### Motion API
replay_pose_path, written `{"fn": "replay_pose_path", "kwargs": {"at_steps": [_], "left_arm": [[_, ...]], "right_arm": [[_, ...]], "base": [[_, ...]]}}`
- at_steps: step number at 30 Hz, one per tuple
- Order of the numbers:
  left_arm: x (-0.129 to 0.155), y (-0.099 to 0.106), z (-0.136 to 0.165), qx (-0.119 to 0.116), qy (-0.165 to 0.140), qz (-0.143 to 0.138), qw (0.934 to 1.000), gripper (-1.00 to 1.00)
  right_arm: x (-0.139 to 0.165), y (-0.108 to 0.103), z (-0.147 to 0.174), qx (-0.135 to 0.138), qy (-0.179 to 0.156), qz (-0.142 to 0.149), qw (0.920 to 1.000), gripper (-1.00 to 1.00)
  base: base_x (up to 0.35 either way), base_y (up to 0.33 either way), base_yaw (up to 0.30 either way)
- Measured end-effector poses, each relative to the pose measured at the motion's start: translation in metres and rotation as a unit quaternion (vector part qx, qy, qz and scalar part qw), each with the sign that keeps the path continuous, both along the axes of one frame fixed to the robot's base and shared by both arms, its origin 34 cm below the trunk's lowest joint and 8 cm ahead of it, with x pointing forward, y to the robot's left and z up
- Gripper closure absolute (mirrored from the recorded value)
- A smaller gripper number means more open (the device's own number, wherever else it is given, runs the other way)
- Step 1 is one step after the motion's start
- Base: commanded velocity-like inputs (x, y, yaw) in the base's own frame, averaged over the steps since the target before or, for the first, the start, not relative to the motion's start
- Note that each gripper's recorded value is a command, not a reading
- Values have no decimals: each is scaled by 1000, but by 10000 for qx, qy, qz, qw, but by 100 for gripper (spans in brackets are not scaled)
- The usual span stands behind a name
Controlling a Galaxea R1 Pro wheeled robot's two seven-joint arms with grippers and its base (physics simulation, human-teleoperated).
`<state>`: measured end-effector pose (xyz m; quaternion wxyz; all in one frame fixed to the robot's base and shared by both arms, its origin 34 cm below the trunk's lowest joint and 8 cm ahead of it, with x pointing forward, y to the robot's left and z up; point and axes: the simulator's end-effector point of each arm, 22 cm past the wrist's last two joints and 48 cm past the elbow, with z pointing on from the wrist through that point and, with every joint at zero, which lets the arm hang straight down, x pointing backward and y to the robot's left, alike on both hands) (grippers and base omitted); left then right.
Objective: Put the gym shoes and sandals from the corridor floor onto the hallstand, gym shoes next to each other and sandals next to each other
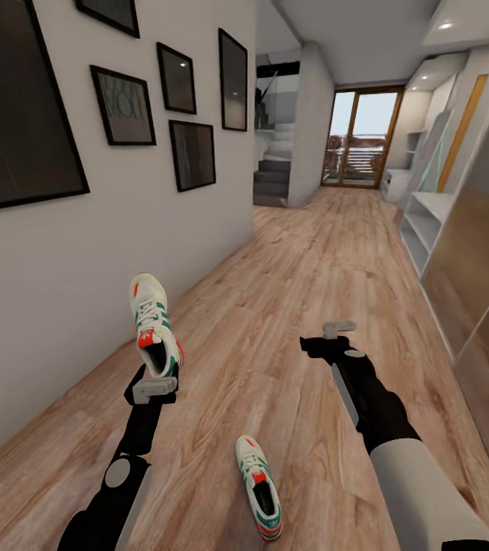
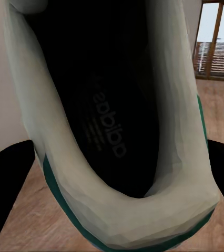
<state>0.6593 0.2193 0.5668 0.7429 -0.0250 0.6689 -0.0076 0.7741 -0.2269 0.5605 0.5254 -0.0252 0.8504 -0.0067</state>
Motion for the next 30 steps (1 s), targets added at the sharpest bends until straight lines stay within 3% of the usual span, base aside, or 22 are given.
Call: {"fn": "replay_pose_path", "kwargs": {"at_steps": [17,30], "left_arm": [[0,0,0,-5,0,1,10000,100],[3,0,10,9,45,-5,10000,100]], "right_arm": [[0,0,0,0,1,1,10000,-100],[0,-1,0,-5,-4,-11,10000,-100]], "base": [[0,-20,291],[0,-26,18]]}}
